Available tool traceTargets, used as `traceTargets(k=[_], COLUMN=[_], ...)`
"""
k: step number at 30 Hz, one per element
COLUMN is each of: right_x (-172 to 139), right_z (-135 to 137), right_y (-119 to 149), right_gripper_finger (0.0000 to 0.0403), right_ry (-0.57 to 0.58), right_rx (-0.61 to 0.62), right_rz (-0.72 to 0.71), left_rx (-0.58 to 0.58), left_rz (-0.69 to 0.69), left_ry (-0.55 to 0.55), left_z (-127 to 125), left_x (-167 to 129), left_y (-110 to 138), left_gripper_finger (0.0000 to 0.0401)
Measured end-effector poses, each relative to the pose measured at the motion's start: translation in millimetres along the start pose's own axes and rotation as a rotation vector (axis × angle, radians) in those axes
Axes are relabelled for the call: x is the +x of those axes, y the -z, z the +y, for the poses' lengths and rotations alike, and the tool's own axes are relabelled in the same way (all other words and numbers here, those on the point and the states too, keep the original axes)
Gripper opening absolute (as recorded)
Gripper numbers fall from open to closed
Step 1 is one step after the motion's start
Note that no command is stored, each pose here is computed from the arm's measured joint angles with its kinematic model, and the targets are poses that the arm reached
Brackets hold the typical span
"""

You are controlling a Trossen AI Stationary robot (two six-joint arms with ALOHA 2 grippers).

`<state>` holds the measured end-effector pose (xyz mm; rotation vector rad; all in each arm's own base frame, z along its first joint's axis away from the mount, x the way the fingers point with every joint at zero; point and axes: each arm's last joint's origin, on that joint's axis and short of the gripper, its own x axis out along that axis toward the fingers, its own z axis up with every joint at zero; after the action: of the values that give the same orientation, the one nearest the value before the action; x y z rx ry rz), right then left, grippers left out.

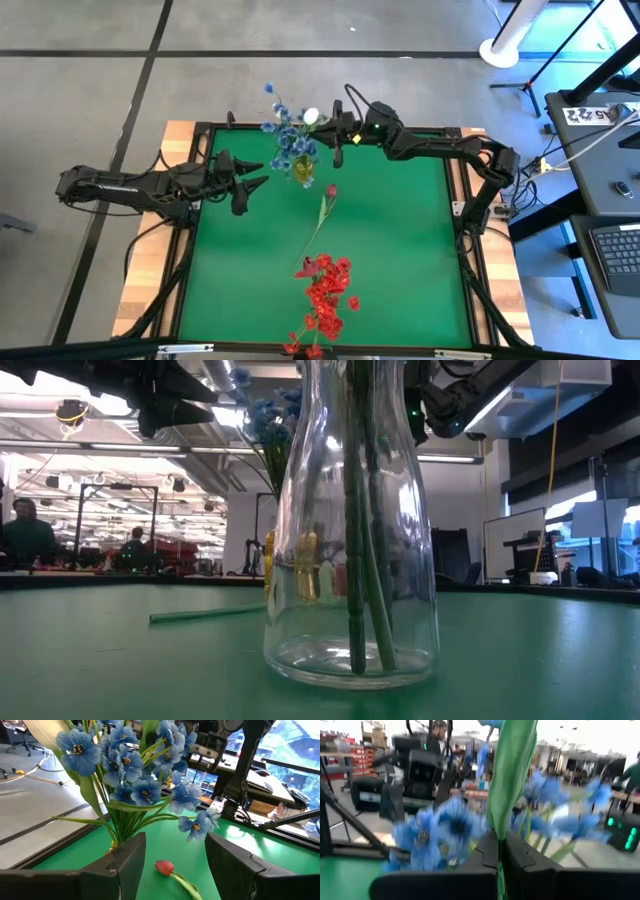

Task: Sort flowers into vase by color
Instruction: Put the white flower into the yellow vase

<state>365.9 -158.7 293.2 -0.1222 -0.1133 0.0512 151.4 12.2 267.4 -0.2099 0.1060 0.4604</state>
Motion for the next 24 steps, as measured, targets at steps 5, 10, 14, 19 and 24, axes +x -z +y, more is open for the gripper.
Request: traceTargets(k=[5, 10, 14, 19, 24], right_x=[-1, -4, -5, -5, -3], right_z=[1, 4, 5, 4, 1], right_y=[14, 28, 32, 28, 8], right_gripper_finger=[0.0009, 0.0022, 0.0036, 0.0077, 0.0148], right_ry=[-0.018, -0.029, -0.034, -0.030, -0.016], right_rx=[0.052, 0.122, 0.130, 0.123, 0.097], right_rz=[0.134, 0.272, 0.309, 0.304, 0.291], left_rx=[0.001, 0.001, 0.001, 0.001, 0.000], left_rz=[0.001, 0.001, -0.001, -0.002, -0.003], left_ry=[0.000, 0.000, -0.006, -0.010, -0.014], left_z=[0, 0, 0, 0, 0], left_x=[0, 0, 0, 0, 0], left_y=[0, 0, 0, 0, 0], left_gripper_finger=[0.0201, 0.0201, 0.0201, 0.0201, 0.0201])
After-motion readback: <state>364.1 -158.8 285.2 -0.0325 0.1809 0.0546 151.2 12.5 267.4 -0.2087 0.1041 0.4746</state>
